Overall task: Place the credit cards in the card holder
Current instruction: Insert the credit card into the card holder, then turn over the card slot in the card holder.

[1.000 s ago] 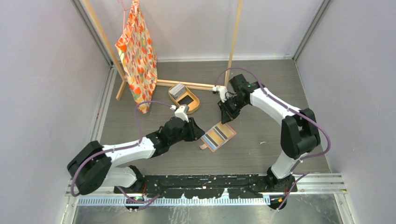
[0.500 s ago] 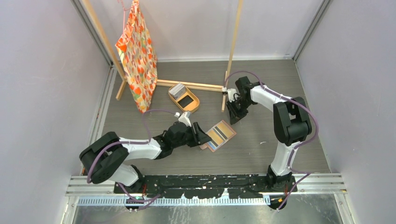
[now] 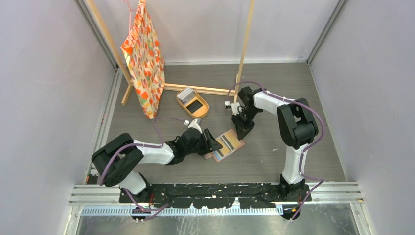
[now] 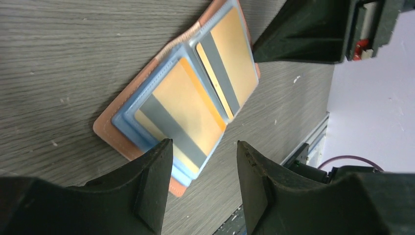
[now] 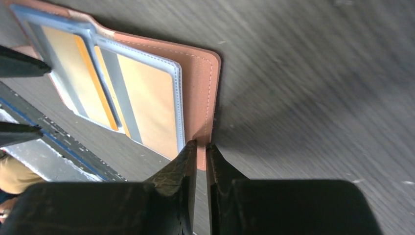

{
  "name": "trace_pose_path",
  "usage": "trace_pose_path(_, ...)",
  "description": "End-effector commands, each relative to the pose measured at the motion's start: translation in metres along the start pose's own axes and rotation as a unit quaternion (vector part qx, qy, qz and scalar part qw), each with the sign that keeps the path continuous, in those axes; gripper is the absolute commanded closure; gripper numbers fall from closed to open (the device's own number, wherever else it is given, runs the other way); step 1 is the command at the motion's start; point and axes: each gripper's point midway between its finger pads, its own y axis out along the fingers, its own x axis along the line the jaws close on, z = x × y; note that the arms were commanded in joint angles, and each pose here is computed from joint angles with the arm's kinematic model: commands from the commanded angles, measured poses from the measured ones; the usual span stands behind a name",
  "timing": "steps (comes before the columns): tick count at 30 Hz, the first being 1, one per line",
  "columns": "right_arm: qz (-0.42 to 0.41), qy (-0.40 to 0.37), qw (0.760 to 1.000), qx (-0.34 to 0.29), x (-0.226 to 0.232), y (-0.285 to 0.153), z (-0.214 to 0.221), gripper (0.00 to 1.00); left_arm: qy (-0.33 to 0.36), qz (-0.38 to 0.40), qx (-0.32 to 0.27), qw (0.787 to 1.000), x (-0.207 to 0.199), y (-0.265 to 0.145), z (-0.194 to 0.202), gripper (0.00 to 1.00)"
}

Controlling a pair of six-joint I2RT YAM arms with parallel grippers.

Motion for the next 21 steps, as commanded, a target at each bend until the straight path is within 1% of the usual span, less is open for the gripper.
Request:
trace_pose_path(1, -0.04, -0.025, 0.999, -0.004, 0.026, -0.009, -0.001, 0.83, 0.01, -0.004, -0.025, 1.0, -0.008, -0.001, -0.012, 0.48)
trace_pose_path(4, -0.05, -0.03, 0.998, -0.005, 0.032, -0.01, -0.001, 0.83, 0.015, -0.016, -0.029, 0.999, -0.004, -0.002, -0.014, 0.48)
trace_pose_path(7, -0.06, -0.036, 0.998, -0.007, 0.036, -0.013, -0.001, 0.83, 0.036, -0.023, -0.038, 0.998, -0.006, -0.012, -0.02, 0.48)
trace_pose_path(11, -0.072, -0.042, 0.996, -0.017, 0.043, -0.017, -0.003, 0.83, 0.086, -0.032, -0.051, 0.994, -0.016, -0.039, -0.033, 0.47)
trace_pose_path(13, -0.085, -0.047, 0.995, -0.014, 0.049, -0.017, -0.001, 0.83, 0.096, -0.029, -0.061, 0.993, -0.02, -0.051, -0.037, 0.47)
trace_pose_path(15, -0.092, -0.057, 0.994, -0.002, 0.055, -0.014, 0.003, 0.83, 0.095, -0.02, -0.069, 0.993, -0.02, -0.059, -0.038, 0.46)
trace_pose_path(17, -0.088, -0.065, 0.994, -0.005, 0.059, -0.015, 0.001, 0.83, 0.082, -0.008, -0.071, 0.994, -0.02, -0.063, -0.036, 0.45)
trace_pose_path(19, -0.064, -0.074, 0.995, -0.029, 0.056, -0.021, -0.007, 0.82, 0.064, 0.004, -0.067, 0.996, -0.018, -0.064, -0.03, 0.45)
trace_pose_path(21, -0.039, -0.089, 0.993, -0.07, 0.053, -0.033, -0.016, 0.81, 0.047, 0.014, -0.062, 0.997, -0.015, -0.061, -0.025, 0.45)
